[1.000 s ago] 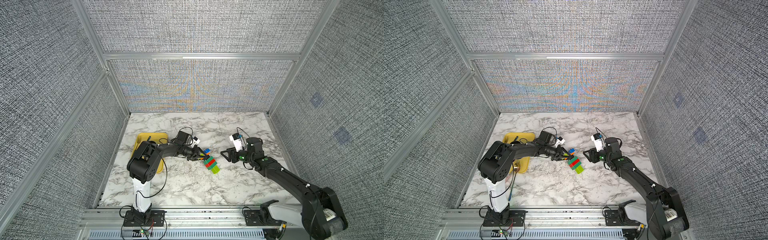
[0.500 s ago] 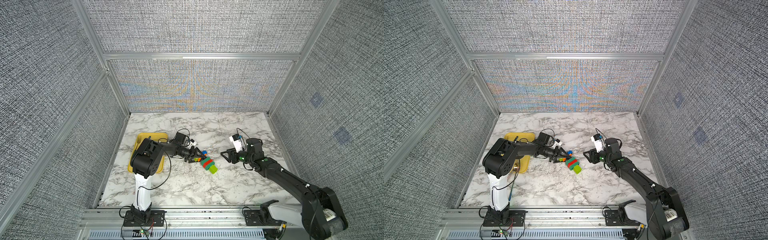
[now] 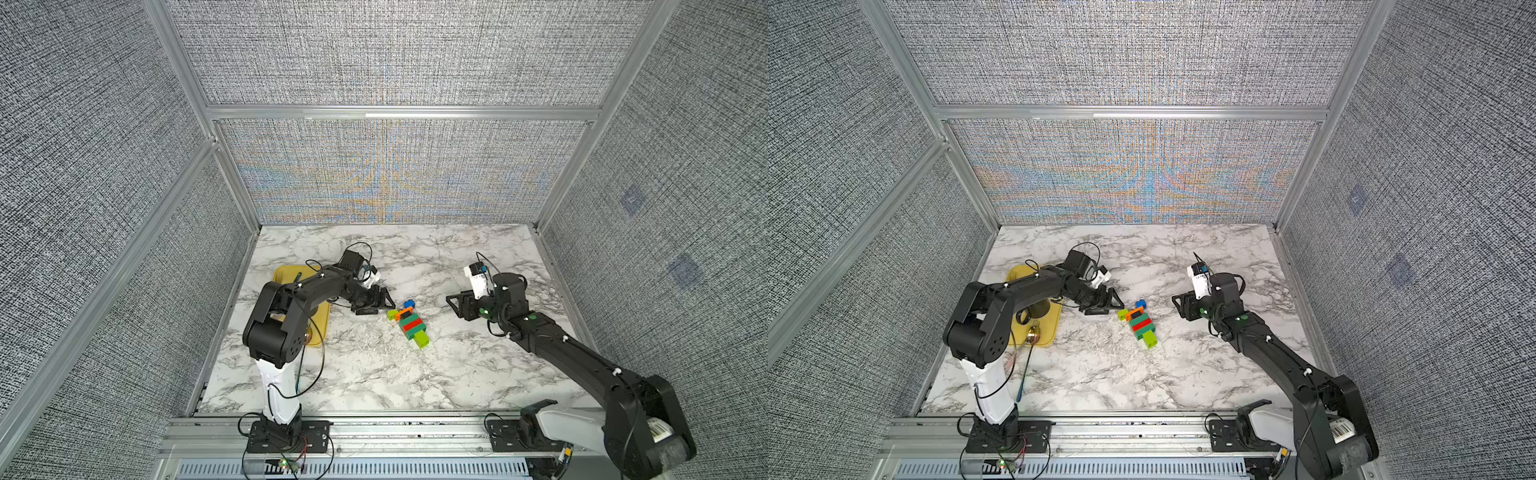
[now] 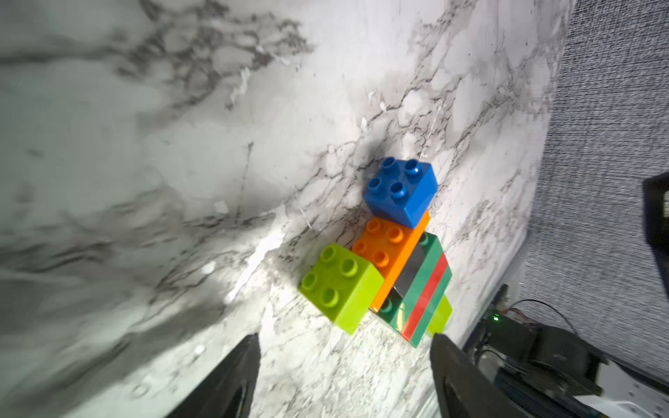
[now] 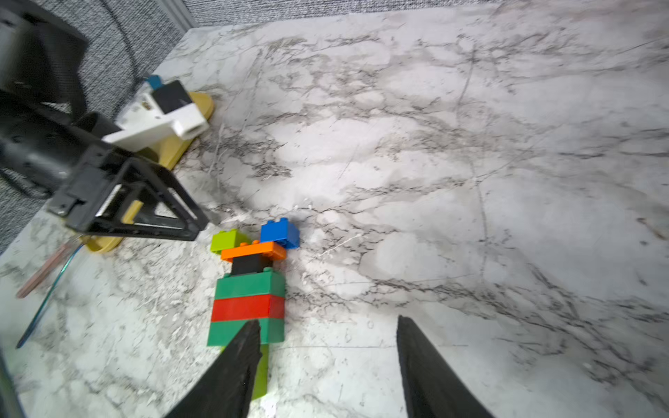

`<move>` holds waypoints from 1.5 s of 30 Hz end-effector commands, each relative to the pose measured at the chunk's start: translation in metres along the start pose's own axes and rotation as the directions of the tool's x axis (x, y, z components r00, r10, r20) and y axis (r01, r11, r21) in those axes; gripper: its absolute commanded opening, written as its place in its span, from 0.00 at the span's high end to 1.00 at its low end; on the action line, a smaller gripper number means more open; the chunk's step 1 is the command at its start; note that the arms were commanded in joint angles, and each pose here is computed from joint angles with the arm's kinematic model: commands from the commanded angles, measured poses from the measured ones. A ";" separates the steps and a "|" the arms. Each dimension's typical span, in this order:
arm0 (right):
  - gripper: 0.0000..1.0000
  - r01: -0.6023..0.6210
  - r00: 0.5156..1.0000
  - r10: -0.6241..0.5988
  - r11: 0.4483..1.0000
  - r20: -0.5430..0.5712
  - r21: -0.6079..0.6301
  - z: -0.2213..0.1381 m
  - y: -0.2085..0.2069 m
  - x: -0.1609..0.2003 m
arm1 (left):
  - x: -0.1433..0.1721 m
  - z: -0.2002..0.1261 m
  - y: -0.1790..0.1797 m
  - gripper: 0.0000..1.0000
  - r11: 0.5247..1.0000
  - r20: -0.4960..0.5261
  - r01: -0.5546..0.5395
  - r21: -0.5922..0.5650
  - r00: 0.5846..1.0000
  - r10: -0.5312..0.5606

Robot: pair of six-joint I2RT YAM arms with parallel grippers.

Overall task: Assemble a carrot with lego
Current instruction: Adjust the lego brick at the center of the board, then reset both arms

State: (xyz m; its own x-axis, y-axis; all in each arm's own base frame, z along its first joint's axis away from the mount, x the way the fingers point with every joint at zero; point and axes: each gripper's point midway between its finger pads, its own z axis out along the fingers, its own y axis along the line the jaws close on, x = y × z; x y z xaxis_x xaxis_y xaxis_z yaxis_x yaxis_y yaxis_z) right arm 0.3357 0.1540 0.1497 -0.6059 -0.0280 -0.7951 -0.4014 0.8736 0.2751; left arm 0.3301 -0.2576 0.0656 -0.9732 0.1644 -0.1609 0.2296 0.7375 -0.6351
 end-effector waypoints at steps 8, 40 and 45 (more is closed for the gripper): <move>0.29 -0.065 0.962 -0.070 0.878 0.263 0.474 -0.032 -0.081 -0.044 | -0.050 -0.128 0.027 0.22 0.821 0.424 -0.097 -0.562 0.819 0.387; 0.11 -0.005 0.839 -0.319 0.805 0.441 0.593 -0.060 -0.135 -0.006 | 0.002 -0.221 0.159 0.00 0.617 0.647 0.241 -0.749 0.465 0.604; 0.11 0.003 0.851 -0.304 0.818 0.428 0.575 -0.045 -0.144 -0.002 | -0.011 -0.212 0.161 0.00 0.654 0.661 0.214 -0.725 0.483 0.574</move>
State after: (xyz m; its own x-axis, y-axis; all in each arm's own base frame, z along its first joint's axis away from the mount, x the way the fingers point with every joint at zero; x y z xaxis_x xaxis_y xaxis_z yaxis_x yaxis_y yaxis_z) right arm 0.3583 0.0014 0.1201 -0.1781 -0.0992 -0.9790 0.0961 0.9884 -0.1177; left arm 0.3697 0.0072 0.1245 -0.3466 0.1004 -0.9326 -0.1063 0.9836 0.1454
